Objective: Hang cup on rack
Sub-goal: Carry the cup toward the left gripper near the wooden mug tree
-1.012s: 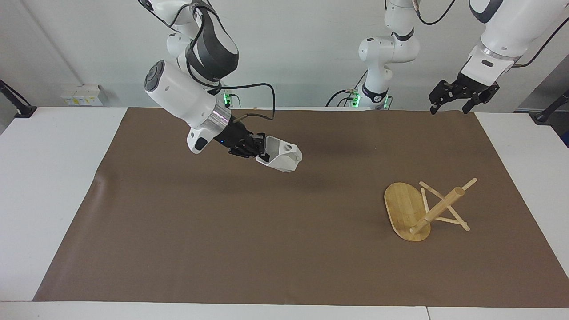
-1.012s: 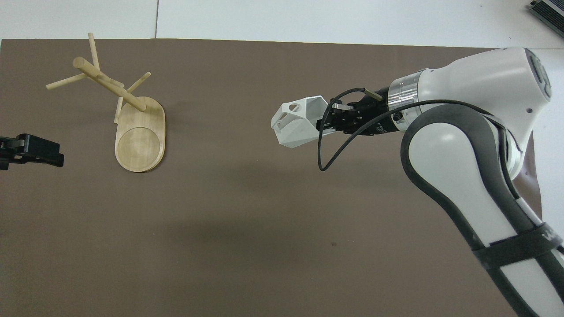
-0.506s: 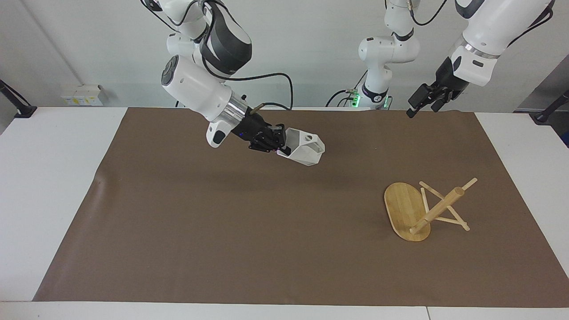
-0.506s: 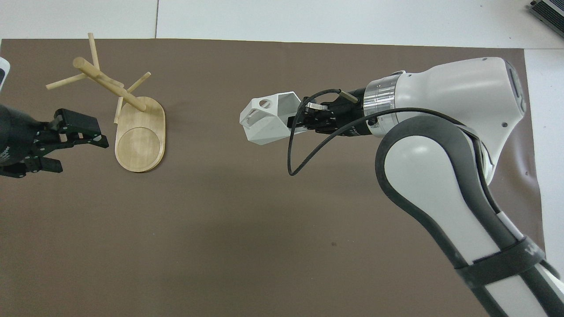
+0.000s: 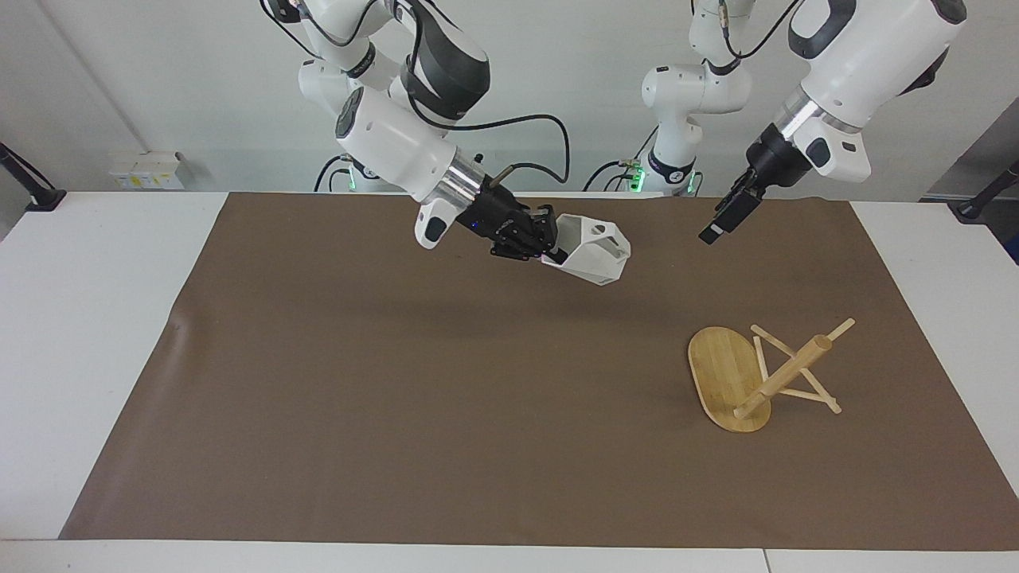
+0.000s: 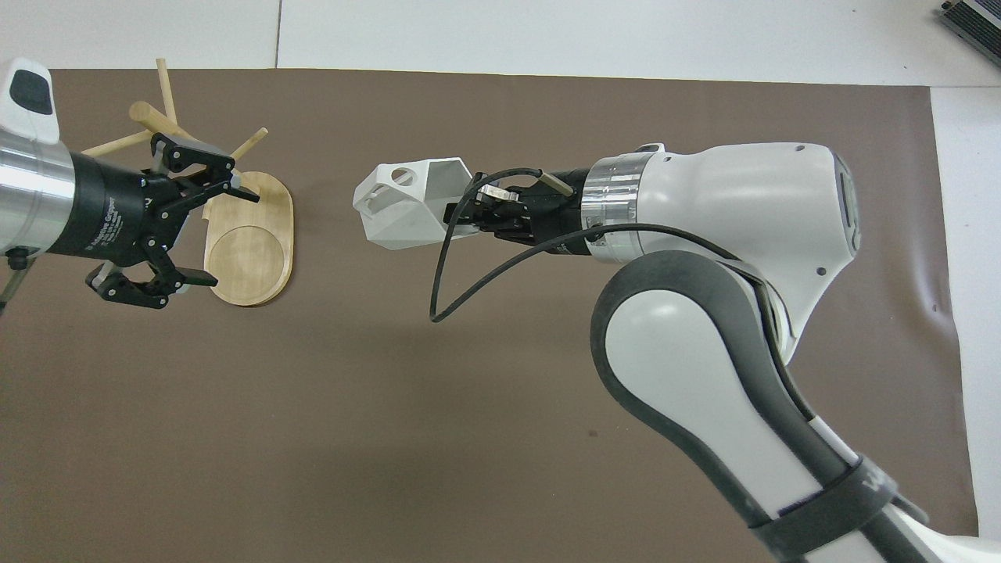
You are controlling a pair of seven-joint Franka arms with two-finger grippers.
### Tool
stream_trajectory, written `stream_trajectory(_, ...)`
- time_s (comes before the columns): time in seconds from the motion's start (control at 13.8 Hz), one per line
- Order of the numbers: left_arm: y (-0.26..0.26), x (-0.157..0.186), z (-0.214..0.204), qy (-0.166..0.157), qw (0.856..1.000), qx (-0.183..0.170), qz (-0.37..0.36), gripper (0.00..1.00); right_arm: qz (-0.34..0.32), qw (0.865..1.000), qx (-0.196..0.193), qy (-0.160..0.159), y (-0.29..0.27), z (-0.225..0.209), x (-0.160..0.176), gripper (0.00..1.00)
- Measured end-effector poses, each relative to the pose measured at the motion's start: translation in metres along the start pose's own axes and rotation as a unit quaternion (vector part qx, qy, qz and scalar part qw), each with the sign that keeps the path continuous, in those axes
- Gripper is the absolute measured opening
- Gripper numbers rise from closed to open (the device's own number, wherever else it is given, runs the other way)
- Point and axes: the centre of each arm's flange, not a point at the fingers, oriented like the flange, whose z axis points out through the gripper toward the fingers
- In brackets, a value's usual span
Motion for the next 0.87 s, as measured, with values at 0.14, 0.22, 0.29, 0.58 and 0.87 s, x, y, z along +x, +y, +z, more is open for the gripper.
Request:
stream_trajectory(0.14,0.006,0.001,0.008,-0.021,0.997,-0.01,-0.078,1.0,0.013,0.999,0.017,0.023,-0.011,0.012,-0.012,0.04)
stream_trajectory(0.22,0.008,0.002,0.011,-0.034,0.993,-0.012,-0.108,1.0,0.02,0.999,0.024,0.033,-0.016,0.019,-0.019,0.04)
stream_trajectory(0.29,0.009,0.003,0.015,-0.047,0.99,-0.01,-0.131,1.0,0.024,0.999,0.028,0.037,-0.018,0.023,-0.023,0.04)
stream_trajectory(0.58,0.014,0.01,0.042,-0.089,0.978,0.022,-0.187,1.0,0.028,0.999,0.03,0.035,-0.02,0.028,-0.029,0.04)
stream_trajectory(0.87,0.024,0.021,0.06,-0.115,0.968,0.038,-0.222,1.0,0.03,0.999,0.031,0.034,-0.021,0.029,-0.031,0.04)
